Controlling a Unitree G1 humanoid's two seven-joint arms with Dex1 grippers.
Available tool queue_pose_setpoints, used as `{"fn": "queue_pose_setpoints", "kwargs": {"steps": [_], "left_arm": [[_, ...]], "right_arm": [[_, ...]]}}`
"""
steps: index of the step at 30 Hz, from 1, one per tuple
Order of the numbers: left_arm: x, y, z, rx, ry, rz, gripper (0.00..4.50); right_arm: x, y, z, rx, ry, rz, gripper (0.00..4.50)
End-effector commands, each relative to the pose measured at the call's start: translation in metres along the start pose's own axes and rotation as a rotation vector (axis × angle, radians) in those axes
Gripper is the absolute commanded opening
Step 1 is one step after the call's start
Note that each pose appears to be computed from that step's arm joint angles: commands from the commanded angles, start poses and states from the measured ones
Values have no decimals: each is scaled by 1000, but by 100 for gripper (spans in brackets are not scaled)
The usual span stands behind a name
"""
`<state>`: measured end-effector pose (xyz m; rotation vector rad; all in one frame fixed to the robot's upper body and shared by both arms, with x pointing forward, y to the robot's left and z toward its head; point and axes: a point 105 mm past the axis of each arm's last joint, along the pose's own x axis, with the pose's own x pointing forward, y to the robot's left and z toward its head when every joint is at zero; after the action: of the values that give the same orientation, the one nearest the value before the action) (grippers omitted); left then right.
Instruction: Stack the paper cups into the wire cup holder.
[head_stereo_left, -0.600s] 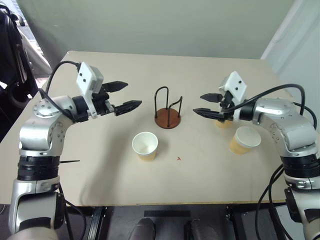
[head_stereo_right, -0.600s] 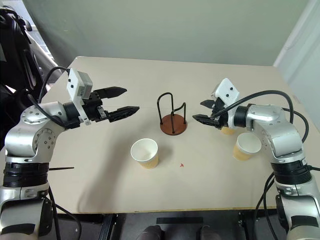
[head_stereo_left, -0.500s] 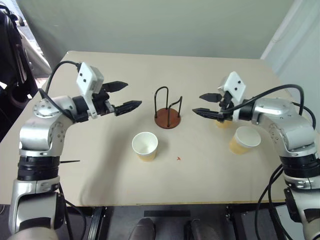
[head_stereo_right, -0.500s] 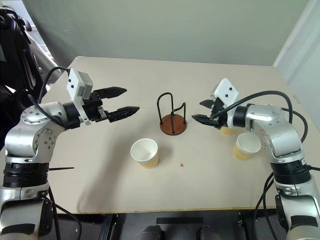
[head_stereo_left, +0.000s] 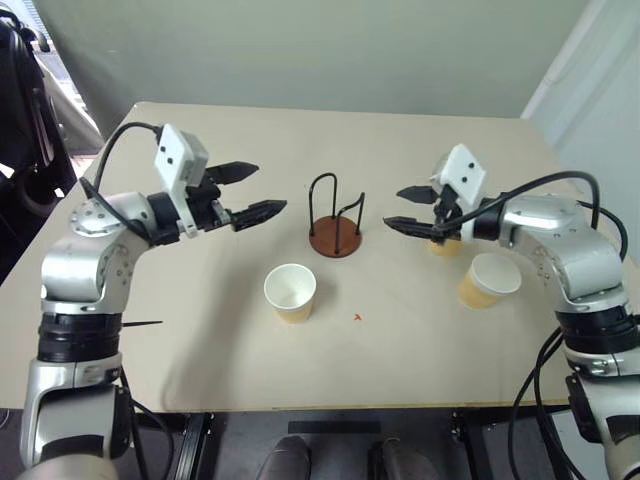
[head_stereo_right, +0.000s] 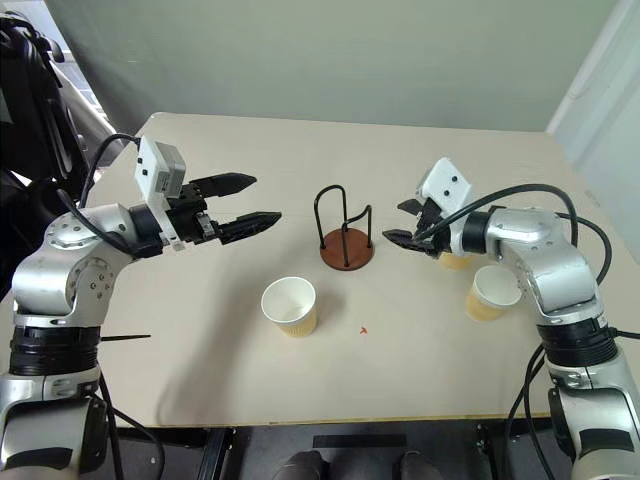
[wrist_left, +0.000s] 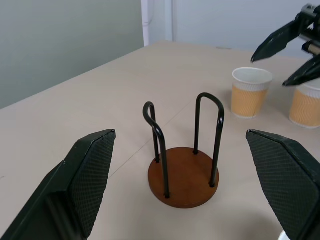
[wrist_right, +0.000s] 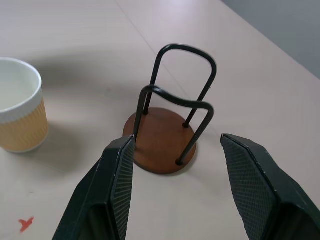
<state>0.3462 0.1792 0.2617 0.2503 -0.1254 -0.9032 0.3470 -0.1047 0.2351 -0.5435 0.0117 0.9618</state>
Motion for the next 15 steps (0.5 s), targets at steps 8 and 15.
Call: {"fn": "queue_pose_setpoints", "kwargs": {"steps": [8,15], "left_arm": [[4,-20,9,34,-25,-101,450],[15,-28,-10,44,42,-120,450]], "right_arm": [[-6,-7,15,-65,-31,-32,270],[-18,-3,21,-27,-60,-9,270]]}}
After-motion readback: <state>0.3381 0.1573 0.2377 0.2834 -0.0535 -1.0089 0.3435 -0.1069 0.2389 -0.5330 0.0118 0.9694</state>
